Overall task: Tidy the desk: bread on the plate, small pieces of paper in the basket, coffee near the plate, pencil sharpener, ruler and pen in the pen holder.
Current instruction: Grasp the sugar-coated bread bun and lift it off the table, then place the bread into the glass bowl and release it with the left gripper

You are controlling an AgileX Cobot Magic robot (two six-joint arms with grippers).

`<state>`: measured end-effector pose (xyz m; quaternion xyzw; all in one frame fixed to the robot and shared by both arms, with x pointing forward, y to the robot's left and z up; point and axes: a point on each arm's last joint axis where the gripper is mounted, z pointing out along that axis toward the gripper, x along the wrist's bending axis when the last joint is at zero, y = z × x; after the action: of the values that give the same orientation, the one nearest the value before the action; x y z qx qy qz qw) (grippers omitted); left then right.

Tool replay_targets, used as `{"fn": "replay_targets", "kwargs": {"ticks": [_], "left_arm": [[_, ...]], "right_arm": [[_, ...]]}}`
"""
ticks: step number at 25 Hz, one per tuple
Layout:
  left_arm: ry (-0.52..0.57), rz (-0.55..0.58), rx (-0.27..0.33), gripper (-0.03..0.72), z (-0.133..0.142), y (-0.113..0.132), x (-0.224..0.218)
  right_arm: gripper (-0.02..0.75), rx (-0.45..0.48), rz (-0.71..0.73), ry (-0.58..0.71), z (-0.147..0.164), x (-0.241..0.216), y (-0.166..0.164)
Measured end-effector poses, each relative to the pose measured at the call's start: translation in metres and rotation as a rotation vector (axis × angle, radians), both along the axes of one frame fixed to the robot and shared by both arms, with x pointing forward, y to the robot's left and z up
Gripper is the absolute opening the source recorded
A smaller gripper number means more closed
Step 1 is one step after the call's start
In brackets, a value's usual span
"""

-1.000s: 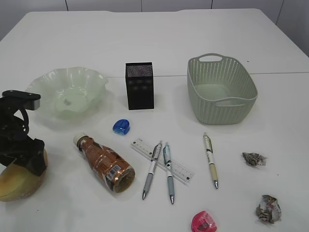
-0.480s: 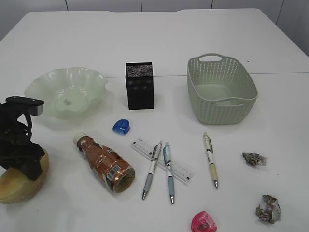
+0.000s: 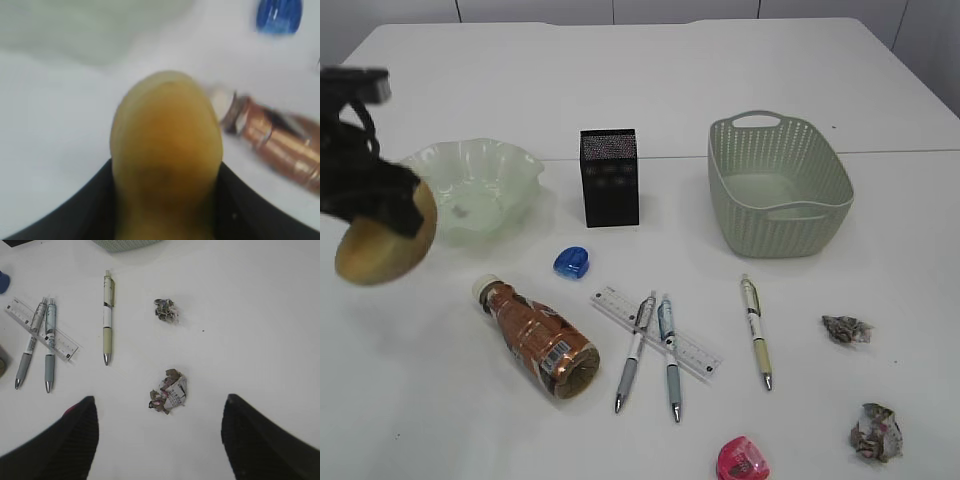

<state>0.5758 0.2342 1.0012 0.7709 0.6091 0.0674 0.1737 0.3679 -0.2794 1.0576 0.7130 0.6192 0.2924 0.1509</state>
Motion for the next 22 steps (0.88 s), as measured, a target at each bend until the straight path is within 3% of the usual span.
{"fn": "replay_targets", "kwargs": {"ticks": [3,7,16,22], "left_arm": [[-0.16,0.068,-0.045,0.377,0.032,0.0,0.02],[-0.288,0.137,-0.097,0.377,0.035,-0.002,0.049],[-0.257,0.201,-0.135,0.379,-0.027,-0.01,0.097],[-0.298,0.217,-0.137,0.473,-0.037,-0.01,0.107]], "right_arm": [[0.563,0.0,0.0,0.0,0.0,0.0,0.0],[0.563,0.0,0.0,0.0,0.0,0.0,0.0],[0.564,0.001,0.002,0.013,-0.001,-0.001,0.0],[0.563,0.0,0.003,0.025,-0.001,-0.002,0.0]]}}
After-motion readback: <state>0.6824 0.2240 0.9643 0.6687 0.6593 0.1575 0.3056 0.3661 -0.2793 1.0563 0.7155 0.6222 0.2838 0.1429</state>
